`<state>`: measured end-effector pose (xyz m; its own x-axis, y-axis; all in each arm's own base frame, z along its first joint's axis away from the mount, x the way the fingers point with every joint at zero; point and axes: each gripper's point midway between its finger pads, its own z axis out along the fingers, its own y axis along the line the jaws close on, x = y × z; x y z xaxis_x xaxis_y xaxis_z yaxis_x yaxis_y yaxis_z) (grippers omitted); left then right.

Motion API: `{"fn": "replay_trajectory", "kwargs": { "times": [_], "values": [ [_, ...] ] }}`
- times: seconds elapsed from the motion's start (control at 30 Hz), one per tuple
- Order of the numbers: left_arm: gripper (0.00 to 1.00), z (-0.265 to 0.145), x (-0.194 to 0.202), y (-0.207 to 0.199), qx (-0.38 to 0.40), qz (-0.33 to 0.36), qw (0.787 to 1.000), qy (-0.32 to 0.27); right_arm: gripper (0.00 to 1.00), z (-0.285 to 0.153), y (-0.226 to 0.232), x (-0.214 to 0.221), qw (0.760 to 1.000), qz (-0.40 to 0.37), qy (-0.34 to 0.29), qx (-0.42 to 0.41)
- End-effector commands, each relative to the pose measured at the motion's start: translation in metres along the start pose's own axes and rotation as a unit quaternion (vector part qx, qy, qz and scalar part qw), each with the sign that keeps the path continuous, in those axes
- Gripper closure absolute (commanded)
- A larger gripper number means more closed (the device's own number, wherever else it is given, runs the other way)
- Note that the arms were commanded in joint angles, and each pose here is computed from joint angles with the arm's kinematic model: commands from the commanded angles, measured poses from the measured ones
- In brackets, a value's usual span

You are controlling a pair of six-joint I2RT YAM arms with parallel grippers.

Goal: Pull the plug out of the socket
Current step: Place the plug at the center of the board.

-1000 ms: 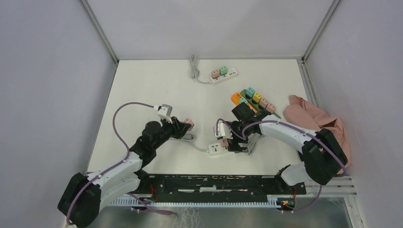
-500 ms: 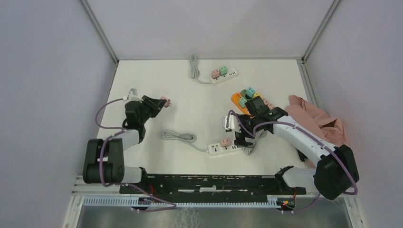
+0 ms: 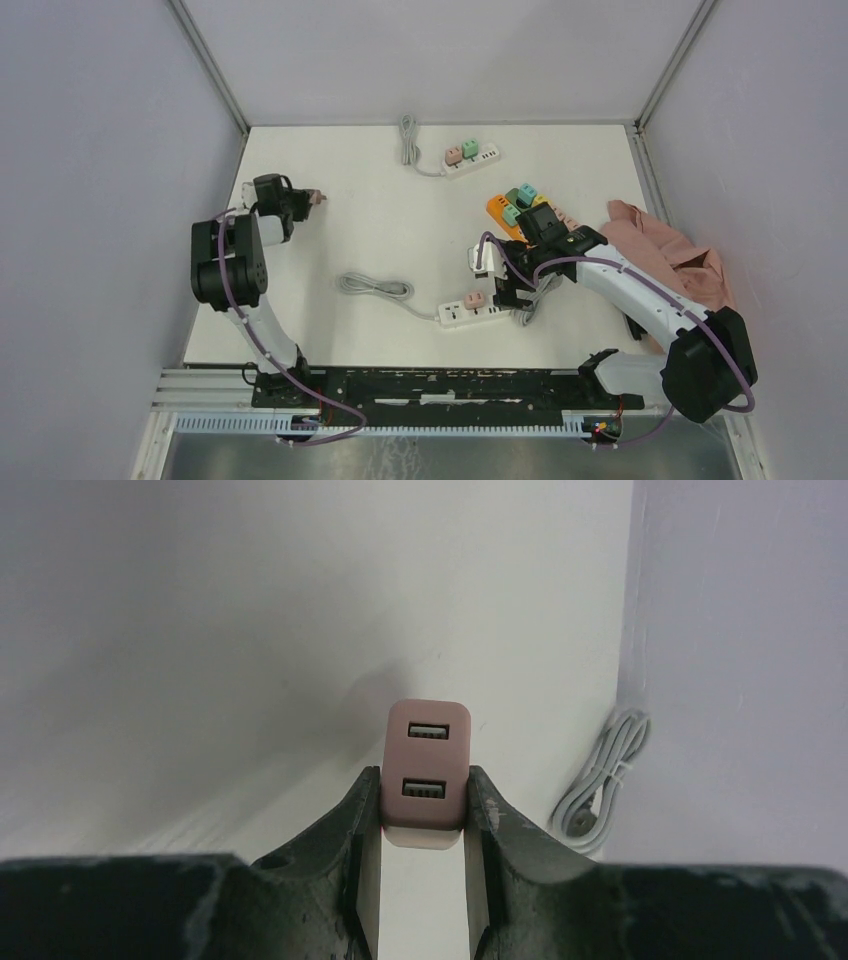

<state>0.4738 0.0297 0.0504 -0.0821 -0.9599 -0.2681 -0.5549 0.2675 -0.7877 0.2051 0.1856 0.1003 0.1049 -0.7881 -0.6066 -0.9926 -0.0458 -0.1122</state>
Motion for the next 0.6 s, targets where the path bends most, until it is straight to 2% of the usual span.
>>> {"fn": "replay_trajectory", "kwargs": {
  "times": [0.0,0.07,0.17,0.3,0.4,0.47,0.57],
  "values": [
    [0.73,0.027,-0.026,-0.002,-0.046,-0.063,0.997,-0.028,0.00,-0.007,-0.006,-0.012,1.000,-0.012,-0.019,0.012],
    [0.69,0.040,-0.026,0.002,-0.047,-0.088,0.995,-0.005,0.00,-0.006,-0.006,-0.011,1.000,-0.012,-0.018,0.012],
    [0.57,0.051,-0.027,0.003,-0.038,-0.100,0.994,0.022,0.00,-0.006,-0.006,-0.010,1.000,-0.012,-0.016,0.013],
    [0.34,0.046,-0.036,0.003,-0.042,-0.085,0.995,0.011,0.00,-0.006,-0.007,-0.009,1.000,-0.012,-0.014,0.013],
    [0.20,0.032,-0.043,0.000,-0.045,-0.076,0.996,-0.005,0.00,-0.005,-0.007,-0.009,1.000,-0.011,-0.014,0.012],
    [0.14,0.020,-0.044,-0.002,-0.051,-0.069,0.996,-0.009,0.00,-0.005,-0.006,-0.008,1.000,-0.010,-0.013,0.011],
    [0.11,0.000,-0.043,-0.001,-0.057,-0.059,0.997,-0.010,0.00,-0.005,-0.006,-0.008,1.000,-0.009,-0.012,0.011]
  ]
}}
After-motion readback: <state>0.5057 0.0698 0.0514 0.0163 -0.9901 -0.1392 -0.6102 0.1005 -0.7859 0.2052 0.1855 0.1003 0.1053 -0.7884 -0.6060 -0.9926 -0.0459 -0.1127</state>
